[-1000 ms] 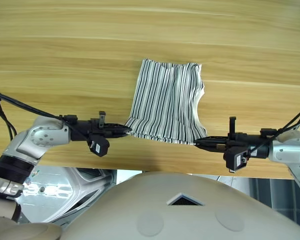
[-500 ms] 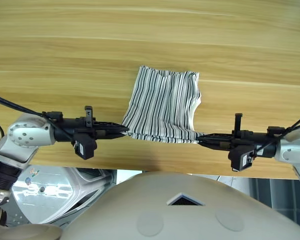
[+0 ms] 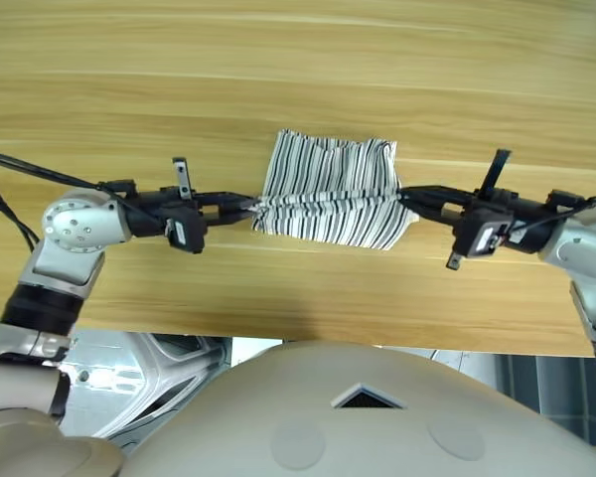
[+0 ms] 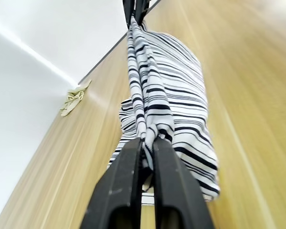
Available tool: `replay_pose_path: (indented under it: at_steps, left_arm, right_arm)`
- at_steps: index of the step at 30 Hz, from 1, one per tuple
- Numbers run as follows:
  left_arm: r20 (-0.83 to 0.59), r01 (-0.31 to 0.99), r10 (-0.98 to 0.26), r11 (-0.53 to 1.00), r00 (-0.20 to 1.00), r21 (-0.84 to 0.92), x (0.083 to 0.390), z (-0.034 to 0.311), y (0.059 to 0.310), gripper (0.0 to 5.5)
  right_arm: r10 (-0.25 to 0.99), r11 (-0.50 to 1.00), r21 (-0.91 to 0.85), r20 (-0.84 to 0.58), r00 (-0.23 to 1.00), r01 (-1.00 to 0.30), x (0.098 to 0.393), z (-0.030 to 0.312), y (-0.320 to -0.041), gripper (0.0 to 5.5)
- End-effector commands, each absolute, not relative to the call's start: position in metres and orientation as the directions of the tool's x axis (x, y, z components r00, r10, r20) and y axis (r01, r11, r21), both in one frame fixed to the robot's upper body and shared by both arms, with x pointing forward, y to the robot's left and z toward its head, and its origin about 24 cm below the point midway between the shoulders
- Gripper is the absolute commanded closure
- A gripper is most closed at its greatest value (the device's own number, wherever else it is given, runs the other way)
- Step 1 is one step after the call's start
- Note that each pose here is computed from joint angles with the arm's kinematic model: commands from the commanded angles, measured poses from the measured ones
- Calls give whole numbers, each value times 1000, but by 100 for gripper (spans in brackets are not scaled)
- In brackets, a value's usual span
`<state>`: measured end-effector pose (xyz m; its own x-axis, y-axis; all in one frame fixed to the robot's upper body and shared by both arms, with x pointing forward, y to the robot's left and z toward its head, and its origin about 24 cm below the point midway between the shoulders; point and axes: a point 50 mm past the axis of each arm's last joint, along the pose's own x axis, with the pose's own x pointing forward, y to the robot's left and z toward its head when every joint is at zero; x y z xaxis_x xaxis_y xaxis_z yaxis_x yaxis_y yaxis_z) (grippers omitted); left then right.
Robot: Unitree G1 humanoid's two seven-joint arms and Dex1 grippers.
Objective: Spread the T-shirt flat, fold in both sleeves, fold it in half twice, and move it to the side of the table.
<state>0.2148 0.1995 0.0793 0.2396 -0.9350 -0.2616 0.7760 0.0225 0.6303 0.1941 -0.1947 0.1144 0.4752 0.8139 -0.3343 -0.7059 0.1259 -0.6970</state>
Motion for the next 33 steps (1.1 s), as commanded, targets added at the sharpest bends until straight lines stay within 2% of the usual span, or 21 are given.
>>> replay_pose_path:
  at_steps: [1, 7, 13, 18, 23, 27, 30, 31, 33]
  left_arm:
    - [-229, 751, -919, 101, 321, 652, 239, 83, 199, 532]
    - [-126, 702, -878, 274, 462, 658, 274, 86, 199, 532]
    - [-167, 684, -824, 316, 541, 657, 294, 70, 196, 532]
    - [-237, 746, -811, 321, 534, 584, 294, 33, 179, 532]
    - [-256, 757, -785, 369, 564, 539, 299, 15, 164, 532]
    - [-210, 711, -739, 467, 640, 526, 309, 14, 155, 532]
    - [-183, 632, -659, 546, 729, 550, 318, 15, 154, 532]
    - [-169, 612, -642, 568, 748, 550, 319, 15, 153, 498]
    - [-147, 592, -626, 597, 766, 542, 320, 15, 152, 465]
  right_arm:
    - [746, 189, -728, -330, 578, -659, 216, 109, -198, 545]
    - [694, 211, -738, -349, 630, -641, 235, 91, -193, 545]
    - [638, 221, -751, -371, 674, -622, 251, 76, -188, 545]
    - [644, 207, -744, -386, 661, -636, 251, 65, -177, 545]
    - [651, 199, -739, -391, 651, -643, 247, 60, -174, 545]
    - [665, 193, -737, -388, 639, -648, 242, 60, -169, 545]
    - [622, 198, -743, -408, 668, -639, 243, 54, -174, 545]
    - [600, 199, -745, -422, 680, -637, 244, 50, -175, 545]
    - [565, 209, -739, -444, 696, -641, 244, 43, -178, 545]
